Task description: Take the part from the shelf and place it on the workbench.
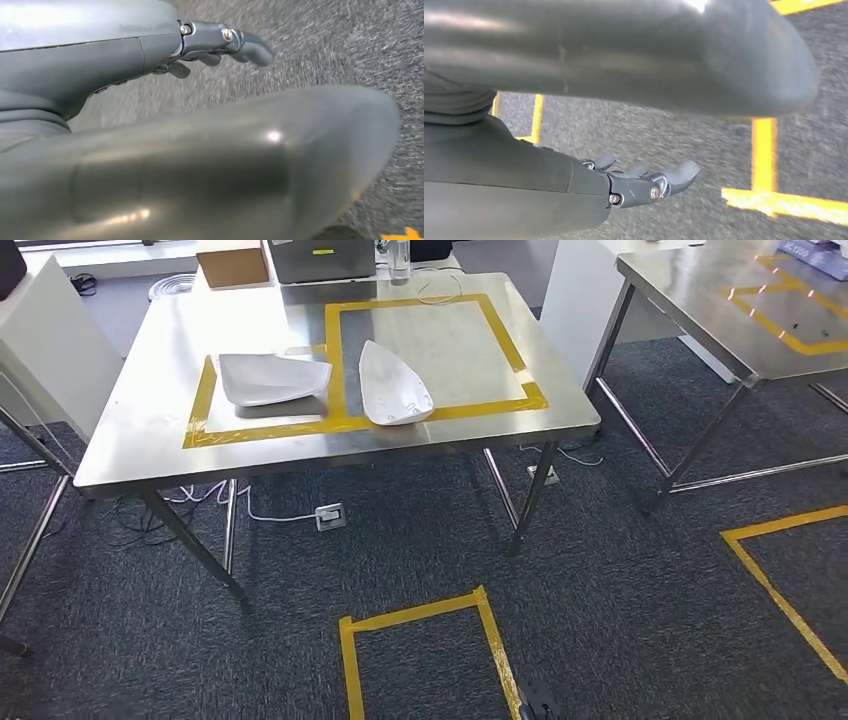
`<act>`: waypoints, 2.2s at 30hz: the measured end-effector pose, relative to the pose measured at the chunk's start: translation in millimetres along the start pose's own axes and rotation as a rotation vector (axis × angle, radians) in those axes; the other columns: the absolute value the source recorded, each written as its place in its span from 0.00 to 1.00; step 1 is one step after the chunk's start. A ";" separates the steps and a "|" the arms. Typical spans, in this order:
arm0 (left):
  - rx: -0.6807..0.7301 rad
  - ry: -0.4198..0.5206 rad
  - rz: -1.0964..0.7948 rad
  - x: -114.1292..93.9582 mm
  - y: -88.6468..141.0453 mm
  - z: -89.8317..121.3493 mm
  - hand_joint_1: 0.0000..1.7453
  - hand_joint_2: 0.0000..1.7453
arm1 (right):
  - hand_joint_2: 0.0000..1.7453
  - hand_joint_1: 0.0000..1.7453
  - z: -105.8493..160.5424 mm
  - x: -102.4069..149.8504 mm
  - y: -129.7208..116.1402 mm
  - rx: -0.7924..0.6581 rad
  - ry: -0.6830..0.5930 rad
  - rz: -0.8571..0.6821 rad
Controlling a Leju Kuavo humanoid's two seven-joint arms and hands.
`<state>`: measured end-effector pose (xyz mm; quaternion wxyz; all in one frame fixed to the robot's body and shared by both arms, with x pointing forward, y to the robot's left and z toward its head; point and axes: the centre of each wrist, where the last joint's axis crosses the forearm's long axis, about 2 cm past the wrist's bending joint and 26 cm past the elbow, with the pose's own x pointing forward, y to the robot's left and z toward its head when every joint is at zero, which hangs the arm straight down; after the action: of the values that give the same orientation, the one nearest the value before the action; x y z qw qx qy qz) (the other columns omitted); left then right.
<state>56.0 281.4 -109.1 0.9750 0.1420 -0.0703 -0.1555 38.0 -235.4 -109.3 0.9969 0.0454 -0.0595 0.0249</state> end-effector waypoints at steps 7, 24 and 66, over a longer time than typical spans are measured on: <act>-0.031 -0.130 -0.152 35.7 -4.6 4.0 0.00 0.00 | 0.00 0.00 0.1 19.0 -0.1 0.002 -0.046 -0.006; -0.013 -0.069 -0.177 24.8 -6.0 3.4 0.00 0.00 | 1.00 0.00 0.2 14.2 8.4 -0.036 0.075 -0.010; -0.059 -0.148 -0.226 33.9 -4.9 3.7 0.00 1.00 | 1.00 0.00 0.1 11.8 3.5 -0.054 0.048 -0.024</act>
<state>85.8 265.1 -103.9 0.9472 0.1086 -0.1210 -0.2763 49.5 -231.4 -107.4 0.9991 0.0185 -0.0356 0.0126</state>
